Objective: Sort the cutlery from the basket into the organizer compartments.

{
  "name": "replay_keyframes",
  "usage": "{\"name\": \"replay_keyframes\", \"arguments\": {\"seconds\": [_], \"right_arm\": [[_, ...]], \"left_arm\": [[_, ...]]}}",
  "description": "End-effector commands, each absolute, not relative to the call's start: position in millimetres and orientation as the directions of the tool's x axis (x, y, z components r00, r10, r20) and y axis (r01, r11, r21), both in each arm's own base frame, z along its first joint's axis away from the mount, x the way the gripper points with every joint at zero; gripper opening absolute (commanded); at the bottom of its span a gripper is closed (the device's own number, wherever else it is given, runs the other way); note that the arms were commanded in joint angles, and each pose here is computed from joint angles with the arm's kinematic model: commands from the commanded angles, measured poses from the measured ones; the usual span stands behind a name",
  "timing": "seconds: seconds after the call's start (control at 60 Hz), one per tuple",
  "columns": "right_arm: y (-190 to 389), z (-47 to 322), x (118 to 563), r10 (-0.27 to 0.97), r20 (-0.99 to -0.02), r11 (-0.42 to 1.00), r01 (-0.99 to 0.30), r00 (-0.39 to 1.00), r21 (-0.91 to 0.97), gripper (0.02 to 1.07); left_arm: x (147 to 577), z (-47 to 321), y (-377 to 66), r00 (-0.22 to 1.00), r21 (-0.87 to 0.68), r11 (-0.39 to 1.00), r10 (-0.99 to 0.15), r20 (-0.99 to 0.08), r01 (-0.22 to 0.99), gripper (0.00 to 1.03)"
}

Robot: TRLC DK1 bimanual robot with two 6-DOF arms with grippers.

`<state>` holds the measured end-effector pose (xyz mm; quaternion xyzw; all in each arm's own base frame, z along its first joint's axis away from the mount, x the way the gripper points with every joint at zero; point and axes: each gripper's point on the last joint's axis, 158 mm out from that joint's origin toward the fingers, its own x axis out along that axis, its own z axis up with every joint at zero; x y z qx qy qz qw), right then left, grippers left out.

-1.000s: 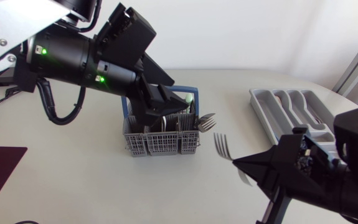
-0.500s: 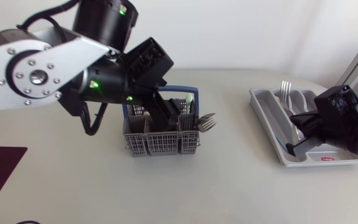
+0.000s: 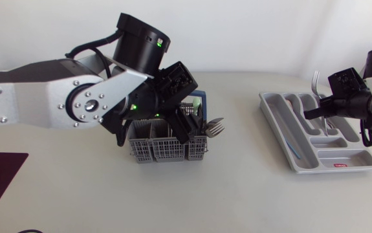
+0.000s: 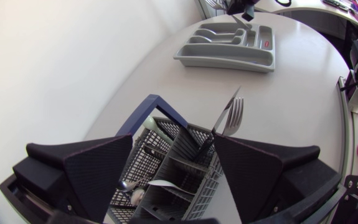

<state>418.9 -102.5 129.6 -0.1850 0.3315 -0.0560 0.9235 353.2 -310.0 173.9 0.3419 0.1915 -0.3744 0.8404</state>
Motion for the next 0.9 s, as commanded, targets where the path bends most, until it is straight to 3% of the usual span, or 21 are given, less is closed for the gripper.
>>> {"name": "replay_keyframes", "arguments": {"seconds": [0.0, 0.417, 0.883], "right_arm": [[-124, 122, 440, -0.280, -0.588, 0.922, 0.041, 0.759, -0.385, 0.08], [-190, 75, 500, -0.460, -0.603, 0.869, 0.190, 0.652, -0.458, 0.08], [-210, 27, 522, -0.503, -0.667, 0.856, 0.212, 0.549, -0.471, 0.08]], "left_arm": [[353, 156, -310, 0.646, 0.458, 0.459, -0.477, -0.596, 0.762, 0.91], [355, 160, -309, 0.688, 0.512, 0.462, -0.446, -0.572, 0.725, 0.91], [346, 167, -321, 0.714, 0.562, 0.440, -0.433, -0.550, 0.700, 0.91]]}}
